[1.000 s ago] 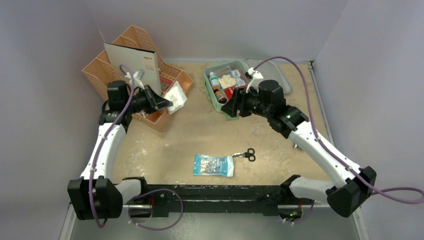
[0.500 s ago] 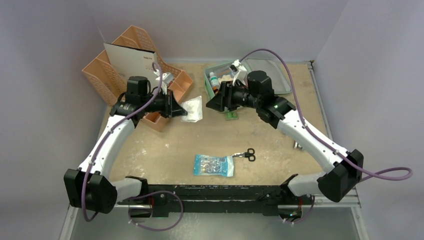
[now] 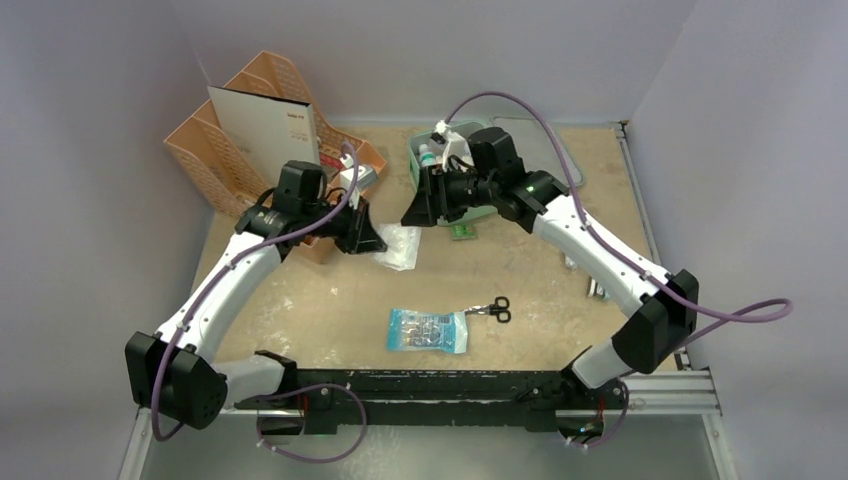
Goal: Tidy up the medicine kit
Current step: Place the medical item at the medicine box.
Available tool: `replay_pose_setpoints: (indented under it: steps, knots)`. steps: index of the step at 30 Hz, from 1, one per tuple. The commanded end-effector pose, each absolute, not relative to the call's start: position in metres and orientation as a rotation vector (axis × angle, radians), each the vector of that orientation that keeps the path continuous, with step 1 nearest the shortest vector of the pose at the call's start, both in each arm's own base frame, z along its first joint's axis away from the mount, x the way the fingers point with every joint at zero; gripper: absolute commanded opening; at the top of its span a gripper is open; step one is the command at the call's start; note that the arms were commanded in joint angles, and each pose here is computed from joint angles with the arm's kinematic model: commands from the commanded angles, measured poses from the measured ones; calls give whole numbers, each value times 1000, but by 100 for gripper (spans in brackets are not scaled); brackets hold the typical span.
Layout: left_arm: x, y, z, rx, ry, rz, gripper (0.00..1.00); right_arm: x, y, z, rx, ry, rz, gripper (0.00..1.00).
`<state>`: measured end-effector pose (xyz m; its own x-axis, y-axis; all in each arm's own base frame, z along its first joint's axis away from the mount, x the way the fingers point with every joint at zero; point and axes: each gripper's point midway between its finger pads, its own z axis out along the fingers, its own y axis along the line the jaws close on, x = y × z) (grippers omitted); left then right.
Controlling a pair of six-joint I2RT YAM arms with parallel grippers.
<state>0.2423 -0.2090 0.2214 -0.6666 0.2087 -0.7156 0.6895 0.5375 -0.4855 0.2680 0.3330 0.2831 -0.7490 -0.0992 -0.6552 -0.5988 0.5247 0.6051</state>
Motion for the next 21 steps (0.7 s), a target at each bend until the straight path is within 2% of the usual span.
replay_pose_setpoints:
  steps: [1, 4, 10, 12, 15, 21]
  knots:
    - [243, -216, 237, 813, 2098, -1028, 0, 244, 344, 286, -694, 2233, 1271, 62]
    - [242, -217, 239, 824, 2087, -1026, 0, 241, 350, 277, -729, 2269, 1270, 57]
    - [246, -213, 234, 808, 2108, -977, 0, 247, 350, 272, -697, 2269, 1234, 23]
    - [252, -207, 230, 760, 2141, -916, 7, 253, 347, 273, -667, 2253, 1188, 13]
    - [258, -201, 230, 708, 2158, -864, 19, 256, 342, 275, -618, 2231, 1158, 6]
    - [273, -189, 241, 516, 2185, -771, 55, 290, 328, 277, -513, 2134, 975, 5]
